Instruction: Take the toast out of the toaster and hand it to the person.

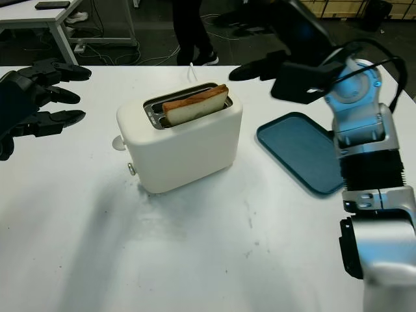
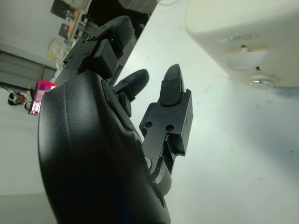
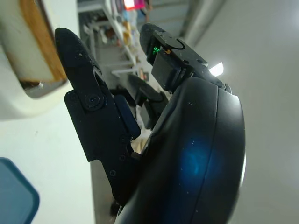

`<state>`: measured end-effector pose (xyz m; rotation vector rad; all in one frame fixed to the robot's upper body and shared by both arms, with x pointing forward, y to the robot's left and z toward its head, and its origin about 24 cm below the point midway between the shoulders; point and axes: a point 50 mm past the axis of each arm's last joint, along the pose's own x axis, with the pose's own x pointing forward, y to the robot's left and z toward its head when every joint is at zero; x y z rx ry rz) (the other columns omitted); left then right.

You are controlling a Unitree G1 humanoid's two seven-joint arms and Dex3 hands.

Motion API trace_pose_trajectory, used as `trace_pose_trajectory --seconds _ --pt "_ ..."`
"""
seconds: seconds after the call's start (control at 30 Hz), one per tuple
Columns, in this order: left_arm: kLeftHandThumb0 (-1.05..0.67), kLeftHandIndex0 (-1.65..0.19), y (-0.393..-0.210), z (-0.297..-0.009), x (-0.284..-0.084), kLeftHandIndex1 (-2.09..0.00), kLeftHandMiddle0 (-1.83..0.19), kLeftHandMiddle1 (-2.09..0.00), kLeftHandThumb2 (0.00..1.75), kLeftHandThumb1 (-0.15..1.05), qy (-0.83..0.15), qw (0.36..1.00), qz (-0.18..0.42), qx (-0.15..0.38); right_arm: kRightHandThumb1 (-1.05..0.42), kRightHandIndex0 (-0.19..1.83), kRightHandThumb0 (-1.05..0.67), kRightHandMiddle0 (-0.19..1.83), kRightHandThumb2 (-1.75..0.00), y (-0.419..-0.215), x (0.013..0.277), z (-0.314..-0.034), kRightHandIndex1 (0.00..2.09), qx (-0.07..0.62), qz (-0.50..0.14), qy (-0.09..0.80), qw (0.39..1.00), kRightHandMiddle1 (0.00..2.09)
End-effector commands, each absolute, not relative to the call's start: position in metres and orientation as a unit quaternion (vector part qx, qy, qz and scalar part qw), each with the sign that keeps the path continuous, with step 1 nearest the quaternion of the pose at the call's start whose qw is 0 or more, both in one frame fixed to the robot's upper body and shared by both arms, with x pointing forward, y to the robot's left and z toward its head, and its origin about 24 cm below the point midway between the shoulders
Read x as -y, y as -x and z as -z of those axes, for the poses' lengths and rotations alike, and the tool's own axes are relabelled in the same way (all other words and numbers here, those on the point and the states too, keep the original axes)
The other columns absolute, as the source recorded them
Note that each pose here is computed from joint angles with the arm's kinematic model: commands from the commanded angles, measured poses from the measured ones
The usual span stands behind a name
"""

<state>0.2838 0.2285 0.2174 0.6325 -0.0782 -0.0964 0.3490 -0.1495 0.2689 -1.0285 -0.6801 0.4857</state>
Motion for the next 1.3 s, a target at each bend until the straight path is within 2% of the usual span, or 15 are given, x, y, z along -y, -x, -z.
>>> trace_pose_trajectory --seconds 0.0,0.17,0.3,0.67,1.0,1.27 --pt "0.10 -0.28 -0.284 -0.219 -0.229 -0.57 -0.09 -1.12 0.32 0.92 -0.310 0.949 0.046 0.040 -0.68 0.45 -0.71 0.79 0.00 -0.346 0.136 -0.271 0.85 0.333 -0.239 0.489 0.770 0.03" --pt "0.10 -0.28 -0.284 -0.218 -0.228 -0.56 -0.10 -1.12 0.31 0.92 -0.312 0.949 0.042 0.035 -0.62 0.43 -0.62 0.79 0.00 -0.346 0.122 -0.261 0.78 0.332 -0.258 0.505 0.754 0.03" --pt "0.10 -0.29 -0.285 -0.217 -0.227 -0.56 -0.10 -1.11 0.32 0.92 -0.312 0.948 0.046 0.037 -0.61 0.41 -0.54 0.78 0.00 -0.349 0.113 -0.257 0.82 0.336 -0.273 0.516 0.739 0.03" --pt "0.10 -0.30 -0.284 -0.215 -0.228 -0.55 -0.11 -1.09 0.30 0.92 -0.311 0.949 0.045 0.035 -0.60 0.42 -0.58 0.83 0.00 -0.359 0.100 -0.243 0.87 0.311 -0.307 0.544 0.716 0.05" --pt "0.09 -0.30 -0.285 -0.213 -0.227 -0.54 -0.11 -1.09 0.32 0.92 -0.309 0.949 0.045 0.032 -0.66 0.60 -0.44 0.94 -0.01 -0.374 0.100 -0.225 0.87 0.303 -0.297 0.543 0.725 0.11" --pt "0.07 -0.30 -0.286 -0.213 -0.228 -0.53 -0.11 -1.09 0.31 0.92 -0.303 0.952 0.042 0.029 -0.68 0.78 -0.42 1.06 -0.01 -0.378 0.100 -0.219 0.72 0.302 -0.299 0.559 0.712 0.15"
